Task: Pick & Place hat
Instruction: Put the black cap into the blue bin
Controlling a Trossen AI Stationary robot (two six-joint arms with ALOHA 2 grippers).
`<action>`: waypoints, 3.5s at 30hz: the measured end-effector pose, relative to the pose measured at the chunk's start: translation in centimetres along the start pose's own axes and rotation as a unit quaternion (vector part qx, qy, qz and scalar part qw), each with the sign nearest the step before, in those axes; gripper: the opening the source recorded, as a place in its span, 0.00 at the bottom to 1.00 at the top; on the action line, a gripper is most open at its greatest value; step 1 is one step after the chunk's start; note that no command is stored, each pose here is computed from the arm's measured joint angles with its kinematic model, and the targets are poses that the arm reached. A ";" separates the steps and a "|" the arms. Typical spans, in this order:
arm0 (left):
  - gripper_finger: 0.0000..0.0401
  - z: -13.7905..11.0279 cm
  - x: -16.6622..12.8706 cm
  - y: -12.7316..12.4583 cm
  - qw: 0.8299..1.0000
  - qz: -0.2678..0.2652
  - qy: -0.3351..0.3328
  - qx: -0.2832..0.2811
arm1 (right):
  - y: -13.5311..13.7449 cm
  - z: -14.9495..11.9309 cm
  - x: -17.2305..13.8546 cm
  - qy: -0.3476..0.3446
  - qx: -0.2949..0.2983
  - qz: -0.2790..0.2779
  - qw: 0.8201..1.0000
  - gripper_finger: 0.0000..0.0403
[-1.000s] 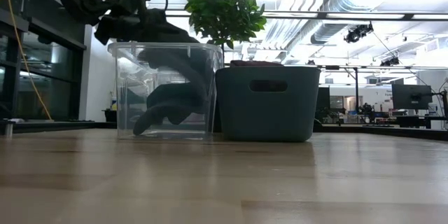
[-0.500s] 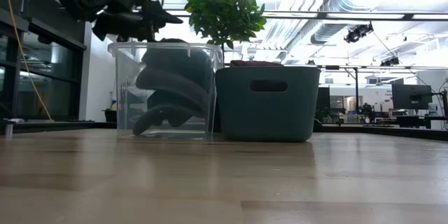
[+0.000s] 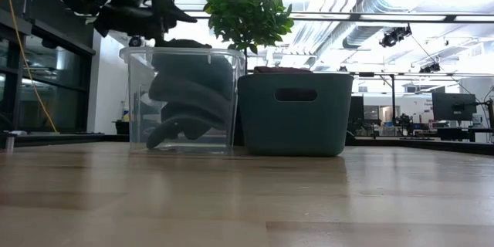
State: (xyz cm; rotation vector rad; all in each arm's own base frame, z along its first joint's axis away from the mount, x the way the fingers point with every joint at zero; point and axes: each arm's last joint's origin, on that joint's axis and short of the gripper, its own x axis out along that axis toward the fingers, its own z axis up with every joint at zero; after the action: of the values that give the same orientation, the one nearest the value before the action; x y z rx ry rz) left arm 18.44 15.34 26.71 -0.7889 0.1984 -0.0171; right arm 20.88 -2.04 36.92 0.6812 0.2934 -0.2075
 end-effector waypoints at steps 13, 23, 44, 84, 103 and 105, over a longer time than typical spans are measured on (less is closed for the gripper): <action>0.62 0.1 0.0 0.3 0.998 0.046 -0.026 0.020 | 0.0 0.0 0.0 0.002 -0.003 -0.001 1.000 0.52; 0.52 -0.5 -0.1 1.0 0.993 0.112 -0.028 -0.029 | 0.0 0.0 0.0 0.002 0.000 -0.001 1.000 0.52; 0.47 0.2 -1.9 -0.7 0.968 0.218 -0.116 0.033 | 0.0 0.0 0.0 0.002 0.000 -0.002 1.000 0.52; 0.00 -4.2 -4.5 -2.9 0.934 0.295 -0.044 -0.196 | -0.4 -0.1 0.0 -0.008 -0.013 -0.039 0.999 0.52; 0.00 -4.9 0.2 -1.7 0.915 0.332 -0.030 -0.226 | -0.4 -0.1 0.0 -0.006 -0.010 -0.036 0.999 0.52; 0.00 -5.1 0.3 -1.5 0.911 0.339 -0.026 -0.233 | -0.3 -0.2 0.0 -0.005 -0.010 -0.035 0.999 0.52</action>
State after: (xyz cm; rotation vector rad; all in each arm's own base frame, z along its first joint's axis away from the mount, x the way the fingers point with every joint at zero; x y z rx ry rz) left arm 17.88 10.69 24.26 -1.1585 0.4275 0.7330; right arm 20.74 -2.20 36.61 0.6512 0.3088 -0.2737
